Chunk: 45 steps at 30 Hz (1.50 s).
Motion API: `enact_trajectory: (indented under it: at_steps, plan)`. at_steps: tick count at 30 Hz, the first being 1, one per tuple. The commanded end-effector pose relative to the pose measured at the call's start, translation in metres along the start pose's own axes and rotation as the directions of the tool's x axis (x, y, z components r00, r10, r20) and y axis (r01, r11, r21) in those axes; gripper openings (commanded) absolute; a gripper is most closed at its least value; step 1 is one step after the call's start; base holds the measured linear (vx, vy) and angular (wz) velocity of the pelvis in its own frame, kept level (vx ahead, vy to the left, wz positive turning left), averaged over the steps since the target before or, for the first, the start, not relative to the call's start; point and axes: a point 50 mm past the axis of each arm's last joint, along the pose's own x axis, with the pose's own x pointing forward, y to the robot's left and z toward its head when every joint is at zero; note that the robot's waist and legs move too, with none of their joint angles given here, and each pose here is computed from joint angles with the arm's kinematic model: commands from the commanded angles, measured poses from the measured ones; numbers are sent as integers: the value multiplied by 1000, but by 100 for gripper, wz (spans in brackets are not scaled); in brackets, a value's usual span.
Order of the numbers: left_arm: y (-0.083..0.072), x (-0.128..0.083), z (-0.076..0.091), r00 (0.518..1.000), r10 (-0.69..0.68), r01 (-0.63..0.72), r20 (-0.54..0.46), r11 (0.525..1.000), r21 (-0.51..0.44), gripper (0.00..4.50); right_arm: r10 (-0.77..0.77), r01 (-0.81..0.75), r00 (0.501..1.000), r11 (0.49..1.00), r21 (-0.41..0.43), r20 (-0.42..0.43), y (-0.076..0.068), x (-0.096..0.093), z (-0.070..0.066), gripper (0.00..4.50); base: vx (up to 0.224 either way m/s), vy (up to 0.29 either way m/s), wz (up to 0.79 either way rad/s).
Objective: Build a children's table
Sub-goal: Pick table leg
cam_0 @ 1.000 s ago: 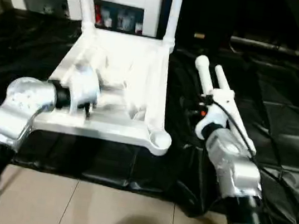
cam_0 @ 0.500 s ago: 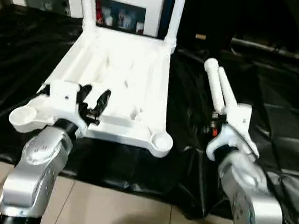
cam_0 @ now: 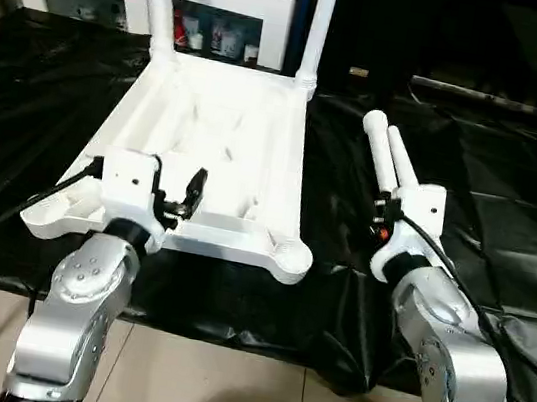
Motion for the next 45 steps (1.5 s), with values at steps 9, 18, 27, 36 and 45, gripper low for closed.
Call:
enact_trajectory:
  at_steps: [9,18,27,36,45]
  plan:
    - [-4,7,12,999,28,-27,36,999,-16,370,-16,16,1000,1000,23,-19,3,6,2,373,2,-15,0]
    - [-1,13,21,998,-8,6,68,999,31,370,40,-40,999,999,15,-1,11,16,9,373,-14,-38,-3]
    - [3,11,19,999,0,-3,48,999,44,370,77,-76,997,996,48,-20,19,18,6,373,17,13,3]
    - [2,10,21,999,-18,15,51,998,60,370,81,-80,997,996,42,-16,21,21,5,373,132,-31,0]
    - [0,9,19,998,-47,44,31,996,82,370,70,-68,997,996,59,-32,21,20,2,373,147,-39,2]
